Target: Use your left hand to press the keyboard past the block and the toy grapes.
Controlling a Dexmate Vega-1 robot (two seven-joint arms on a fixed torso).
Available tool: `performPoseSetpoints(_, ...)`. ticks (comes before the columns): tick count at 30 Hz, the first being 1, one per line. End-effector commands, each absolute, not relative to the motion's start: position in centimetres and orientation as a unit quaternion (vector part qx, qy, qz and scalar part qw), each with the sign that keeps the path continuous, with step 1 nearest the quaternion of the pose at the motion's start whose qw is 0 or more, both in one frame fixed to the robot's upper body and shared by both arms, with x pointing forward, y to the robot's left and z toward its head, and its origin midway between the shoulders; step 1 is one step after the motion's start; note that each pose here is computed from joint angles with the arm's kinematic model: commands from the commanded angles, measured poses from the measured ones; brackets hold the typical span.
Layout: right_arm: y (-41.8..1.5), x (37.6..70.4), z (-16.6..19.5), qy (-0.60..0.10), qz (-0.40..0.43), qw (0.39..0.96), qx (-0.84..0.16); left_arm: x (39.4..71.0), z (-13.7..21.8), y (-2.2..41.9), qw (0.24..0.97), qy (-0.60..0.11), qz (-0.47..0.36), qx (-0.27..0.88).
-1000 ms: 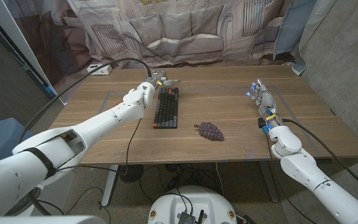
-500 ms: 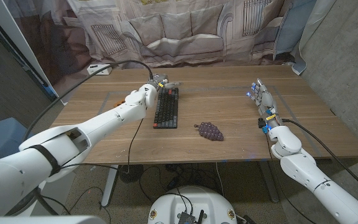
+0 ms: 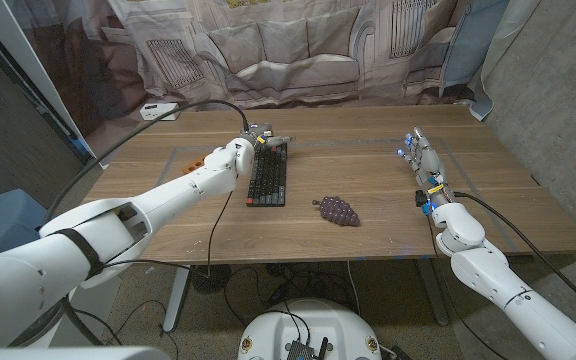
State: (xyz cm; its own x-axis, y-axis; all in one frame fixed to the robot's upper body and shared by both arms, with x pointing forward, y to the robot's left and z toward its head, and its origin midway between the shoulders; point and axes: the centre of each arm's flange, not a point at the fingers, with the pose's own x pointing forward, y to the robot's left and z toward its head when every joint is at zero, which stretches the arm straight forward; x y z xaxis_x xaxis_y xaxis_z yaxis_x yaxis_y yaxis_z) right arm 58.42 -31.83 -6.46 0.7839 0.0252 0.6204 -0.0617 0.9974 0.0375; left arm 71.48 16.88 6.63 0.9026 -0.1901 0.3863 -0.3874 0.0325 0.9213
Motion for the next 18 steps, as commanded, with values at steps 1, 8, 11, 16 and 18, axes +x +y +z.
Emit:
performPoseSetpoints(1,-31.72,58.56,-6.51,-0.327,0.022,0.944,0.028,72.10,6.04,16.65,0.684,-0.204,0.065,0.697)
performPoseSetpoints(8,-31.81,58.66,-6.59,-0.325,0.022,0.945,0.031,72.41,5.80,16.39,0.683,-0.202,0.061,0.700)
performPoseSetpoints(11,-31.88,58.63,-6.61,-0.326,0.021,0.945,0.031,72.48,5.77,16.23,0.682,-0.203,0.059,0.700)
performPoseSetpoints(16,-32.01,58.61,-6.63,-0.325,0.019,0.945,0.031,72.53,5.71,15.98,0.682,-0.203,0.057,0.700)
performPoseSetpoints(18,-32.02,58.61,-6.63,-0.325,0.020,0.945,0.031,72.54,5.60,15.93,0.681,-0.202,0.056,0.701)
